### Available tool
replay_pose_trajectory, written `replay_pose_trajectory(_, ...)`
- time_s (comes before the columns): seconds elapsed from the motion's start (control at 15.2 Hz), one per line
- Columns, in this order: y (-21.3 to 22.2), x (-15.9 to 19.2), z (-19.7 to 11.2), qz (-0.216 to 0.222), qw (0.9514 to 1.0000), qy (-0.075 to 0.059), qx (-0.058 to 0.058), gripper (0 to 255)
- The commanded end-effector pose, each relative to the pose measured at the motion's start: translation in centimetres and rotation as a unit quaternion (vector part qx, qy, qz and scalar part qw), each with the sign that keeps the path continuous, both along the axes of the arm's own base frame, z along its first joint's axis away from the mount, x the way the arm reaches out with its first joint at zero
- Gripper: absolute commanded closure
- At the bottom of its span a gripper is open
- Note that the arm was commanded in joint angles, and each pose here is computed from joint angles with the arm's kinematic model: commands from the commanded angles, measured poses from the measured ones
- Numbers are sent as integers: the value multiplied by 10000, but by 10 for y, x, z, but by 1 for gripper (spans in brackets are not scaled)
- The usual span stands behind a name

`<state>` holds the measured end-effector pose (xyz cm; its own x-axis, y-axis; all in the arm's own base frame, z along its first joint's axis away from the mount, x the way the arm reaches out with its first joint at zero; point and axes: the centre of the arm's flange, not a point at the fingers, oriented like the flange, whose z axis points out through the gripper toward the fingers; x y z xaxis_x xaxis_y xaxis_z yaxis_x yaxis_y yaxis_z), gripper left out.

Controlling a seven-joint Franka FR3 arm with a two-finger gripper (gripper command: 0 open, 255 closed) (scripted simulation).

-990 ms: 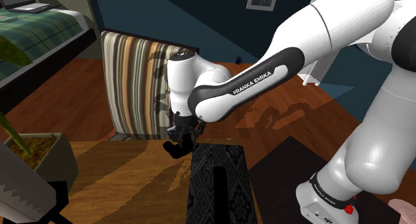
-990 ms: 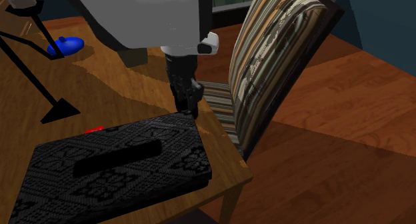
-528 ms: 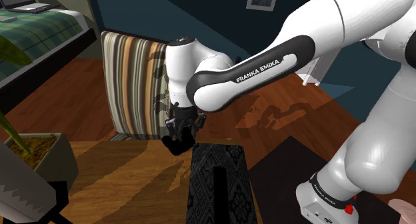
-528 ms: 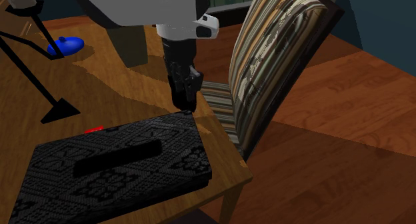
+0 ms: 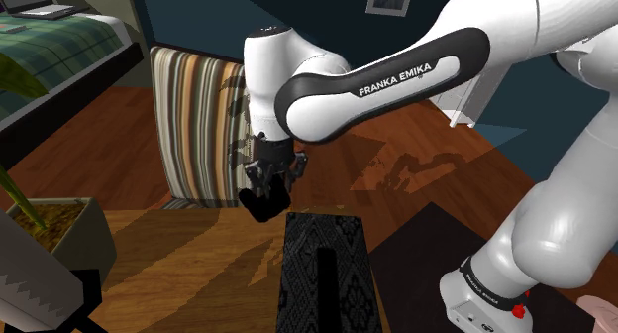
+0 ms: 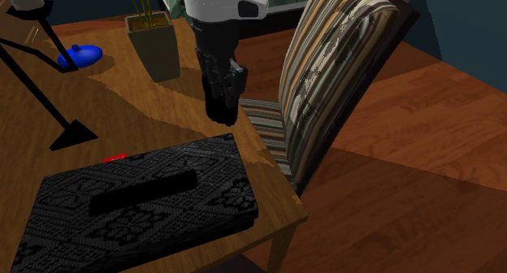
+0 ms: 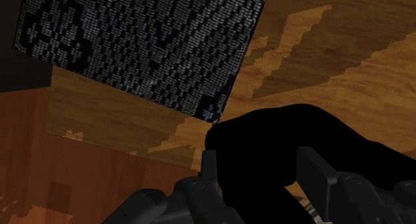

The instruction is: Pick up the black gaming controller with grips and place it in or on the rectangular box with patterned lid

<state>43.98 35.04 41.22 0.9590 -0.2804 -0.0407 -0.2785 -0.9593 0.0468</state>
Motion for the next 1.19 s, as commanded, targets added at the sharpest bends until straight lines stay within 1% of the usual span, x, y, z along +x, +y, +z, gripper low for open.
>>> replay_pose_trajectory(0.0, -1, -1, 11, 0, 10000, 0, 0, 255)
replay_pose_trajectory(0.2, -1, -1, 22, 0, 10000, 0, 0, 255)
replay_pose_trajectory(1.12, 0, -186, 25, 0, 10000, 0, 0, 255)
